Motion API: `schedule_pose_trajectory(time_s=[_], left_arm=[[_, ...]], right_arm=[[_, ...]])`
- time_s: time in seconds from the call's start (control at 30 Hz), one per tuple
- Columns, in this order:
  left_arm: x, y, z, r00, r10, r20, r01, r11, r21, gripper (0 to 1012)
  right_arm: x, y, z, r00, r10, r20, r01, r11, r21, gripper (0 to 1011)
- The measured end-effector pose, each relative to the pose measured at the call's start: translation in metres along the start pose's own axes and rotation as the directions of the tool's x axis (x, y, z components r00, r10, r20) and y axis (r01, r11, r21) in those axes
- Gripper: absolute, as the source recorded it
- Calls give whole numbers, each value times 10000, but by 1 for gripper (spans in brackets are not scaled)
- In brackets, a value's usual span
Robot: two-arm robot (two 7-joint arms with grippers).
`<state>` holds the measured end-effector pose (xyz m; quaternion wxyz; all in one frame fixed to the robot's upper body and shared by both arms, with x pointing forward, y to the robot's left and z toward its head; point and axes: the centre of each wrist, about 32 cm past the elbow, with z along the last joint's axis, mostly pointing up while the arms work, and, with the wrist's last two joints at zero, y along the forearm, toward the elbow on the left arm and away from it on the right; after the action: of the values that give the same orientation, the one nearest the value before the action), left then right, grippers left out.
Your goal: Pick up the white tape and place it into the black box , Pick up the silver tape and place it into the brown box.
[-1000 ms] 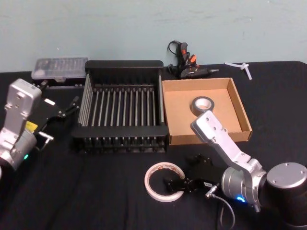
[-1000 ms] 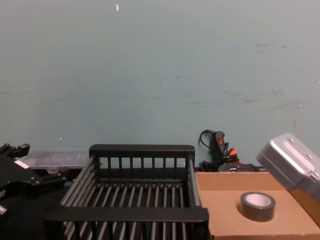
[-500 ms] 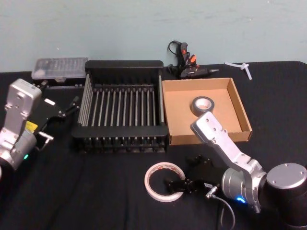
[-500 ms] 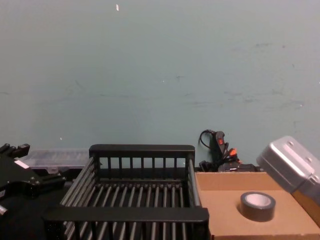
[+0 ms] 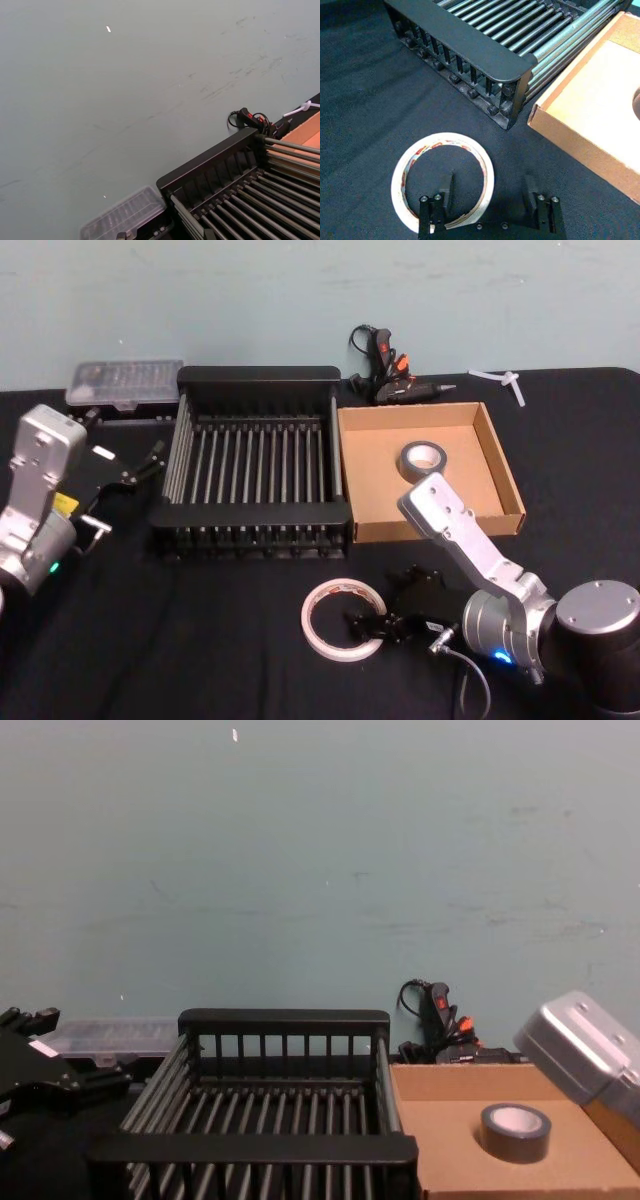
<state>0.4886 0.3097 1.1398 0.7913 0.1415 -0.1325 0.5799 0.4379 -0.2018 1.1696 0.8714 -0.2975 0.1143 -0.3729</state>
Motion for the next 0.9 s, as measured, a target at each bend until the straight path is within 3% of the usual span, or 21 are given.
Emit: schedule_pose_trajectory(time_s=[0.23,0.57,0.67,0.77,0.9], left_arm=[[0,0,0,10000,0,0,0,10000,0,1001],[0,0,0,10000,0,1,0,10000,-1,1001],[0,0,0,10000,0,0,0,10000,0,1001],[0,0,0,10000,0,0,0,10000,0,1001],[0,0,0,10000,0,0,0,10000,0,1001]], right_arm=[[-1,-1,1,10000,6,-2,-6,10000,11,746],[-1,-2,3,10000,12,-5,-12,10000,20,383],[-1,-2,3,10000,12,-6,-12,10000,21,327],[-1,-2,3,10000,13,-5,-13,10000,22,187],[-1,-2,3,10000,13,-5,-13,10000,22,127]])
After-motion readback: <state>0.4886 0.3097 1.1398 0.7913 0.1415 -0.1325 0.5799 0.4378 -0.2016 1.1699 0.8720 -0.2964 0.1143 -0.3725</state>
